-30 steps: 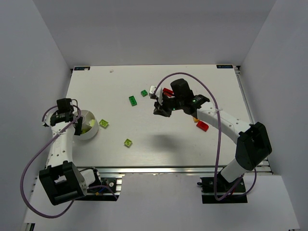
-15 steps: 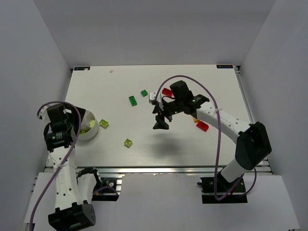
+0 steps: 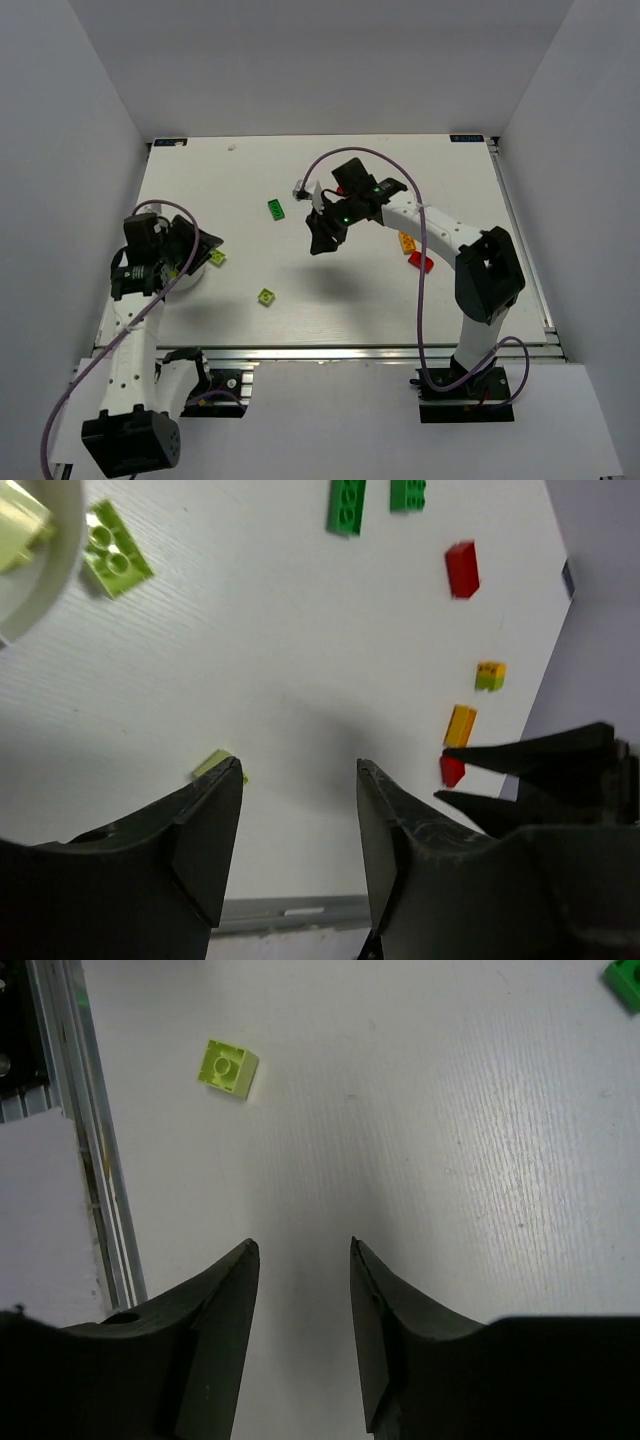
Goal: Sort the legos into containers by color
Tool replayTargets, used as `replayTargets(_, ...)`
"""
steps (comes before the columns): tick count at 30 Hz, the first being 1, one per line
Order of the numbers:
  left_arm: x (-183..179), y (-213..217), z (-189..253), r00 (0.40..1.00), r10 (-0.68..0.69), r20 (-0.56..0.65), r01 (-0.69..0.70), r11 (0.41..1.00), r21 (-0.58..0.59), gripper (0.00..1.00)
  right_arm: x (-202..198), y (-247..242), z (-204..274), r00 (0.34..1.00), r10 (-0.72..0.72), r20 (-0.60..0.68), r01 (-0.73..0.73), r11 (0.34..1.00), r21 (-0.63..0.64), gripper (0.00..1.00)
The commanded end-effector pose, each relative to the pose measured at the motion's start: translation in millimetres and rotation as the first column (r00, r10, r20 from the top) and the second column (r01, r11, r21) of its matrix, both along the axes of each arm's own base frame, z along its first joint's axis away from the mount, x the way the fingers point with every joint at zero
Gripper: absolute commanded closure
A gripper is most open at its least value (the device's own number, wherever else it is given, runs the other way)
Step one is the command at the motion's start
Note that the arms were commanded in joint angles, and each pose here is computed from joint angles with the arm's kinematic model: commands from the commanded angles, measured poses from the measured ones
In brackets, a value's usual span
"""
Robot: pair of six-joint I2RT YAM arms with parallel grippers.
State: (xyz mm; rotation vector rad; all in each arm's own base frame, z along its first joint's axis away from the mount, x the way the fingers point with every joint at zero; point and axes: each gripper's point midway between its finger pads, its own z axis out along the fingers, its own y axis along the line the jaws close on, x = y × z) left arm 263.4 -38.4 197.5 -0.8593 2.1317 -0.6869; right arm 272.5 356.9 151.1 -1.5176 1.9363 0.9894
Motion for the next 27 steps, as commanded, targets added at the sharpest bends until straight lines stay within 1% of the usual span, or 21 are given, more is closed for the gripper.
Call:
replayTargets(1,0.2,-19.0,2.5,0.997,-0.080,-0.020,0.081,0.995,0.049,0.41,3.3,-1.8,11.6,0.998,-0.066,-0.004,0.066,0.998,-0.011,0.52)
replayTargets(3,2.0,-37.6,-1.6,0.993,-0.105,-0.050,0.110,0.989,0.096,0.36,6.5,-2.3,10.5,0.996,-0.084,0.006,0.085,0.996,-0.019,0.41)
replayTargets(4,4.1,-46.0,-10.6,0.990,-0.111,-0.084,0.122,0.983,0.134,0.33,8.1,-2.7,10.8,0.995,-0.097,0.009,0.097,0.995,-0.022,0.25)
replayTargets(5,7.5,-49.9,-9.9,0.991,-0.099,-0.093,0.112,0.983,0.144,0.32,13.3,-5.0,11.3,0.992,-0.121,0.029,0.122,0.992,-0.030,0.13)
replayTargets(6,7.0,-53.6,-13.4,0.988,-0.100,-0.117,0.119,0.979,0.167,0.30,14.2,-5.2,10.7,0.991,-0.127,0.036,0.128,0.991,-0.032,0.11)
replayTargets(7,6.6,-60.3,-16.5,0.985,-0.110,-0.133,0.135,0.970,0.200,0.30,17.8,-5.0,11.4,0.988,-0.146,0.045,0.147,0.989,-0.030,0.11)
replayTargets(8,11.1,-55.8,-25.0,0.984,-0.073,-0.164,0.112,0.963,0.245,0.29,19.8,-6.2,11.8,0.986,-0.156,0.052,0.158,0.987,-0.032,0.11)
replayTargets(10,14.2,-61.4,-23.5,0.982,-0.079,-0.172,0.125,0.953,0.274,0.28,15.8,-6.6,11.5,0.989,-0.141,0.033,0.142,0.989,-0.029,0.11)
replayTargets(12,18.5,-59.9,-25.0,0.981,-0.059,-0.187,0.115,0.944,0.309,0.28,4.0,-4.2,13.9,0.995,-0.096,-0.015,0.096,0.995,-0.003,0.11)
replayTargets(15,21.2,-56.5,-26.5,0.978,-0.042,-0.203,0.112,0.931,0.348,0.27,-8.2,-3.3,13.4,0.994,-0.076,-0.073,0.078,0.997,0.015,0.19)
replayTargets(16,22.0,-55.9,-26.0,0.979,-0.039,-0.199,0.108,0.930,0.351,0.27,-6.2,-3.7,11.2,0.993,-0.094,-0.073,0.095,0.995,0.014,0.26)
replayTargets(18,24.1,-55.7,-25.1,0.982,-0.035,-0.186,0.100,0.930,0.354,0.27,6.9,-8.8,5.3,0.983,-0.178,-0.051,0.177,0.984,-0.026,0.37)
replayTargets(19,23.9,-55.1,-27.6,0.982,-0.032,-0.185,0.097,0.930,0.355,0.27,14.8,-11.9,1.5,0.975,-0.218,-0.034,0.216,0.975,-0.046,0.47)
replayTargets(20,26.8,-54.9,-26.5,0.985,-0.025,-0.170,0.085,0.932,0.352,0.27,32.7,-21.8,-1.8,0.952,-0.308,0.002,0.307,0.949,-0.076,0.52)
replayTargets(22,28.1,-53.4,-28.6,0.987,-0.010,-0.162,0.067,0.933,0.352,0.27,52.4,-35.7,-4.7,0.919,-0.392,0.027,0.393,0.915,-0.094,0.52)
replayTargets(23,30.1,-53.6,-28.3,0.989,0.002,-0.151,0.051,0.938,0.344,0.27,71.4,-54.5,-6.3,0.885,-0.463,0.053,0.466,0.878,-0.111,0.52)
replayTargets(25,31.7,-52.3,-27.8,0.991,0.018,-0.136,0.029,0.940,0.341,0.27,87.1,-74.0,-8.8,0.851,-0.520,0.070,0.525,0.842,-0.128,0.52)
replayTargets(26,31.9,-51.7,-29.3,0.991,0.027,-0.133,0.019,0.941,0.338,0.27,103.3,-96.7,-11.3,0.806,-0.583,0.107,0.592,0.792,-0.148,0.51)
replayTargets(27,33.0,-51.9,-28.5,0.992,0.030,-0.123,0.013,0.943,0.334,0.27,108.9,-106.8,-13.2,0.788,-0.603,0.124,0.615,0.772,-0.161,0.49)
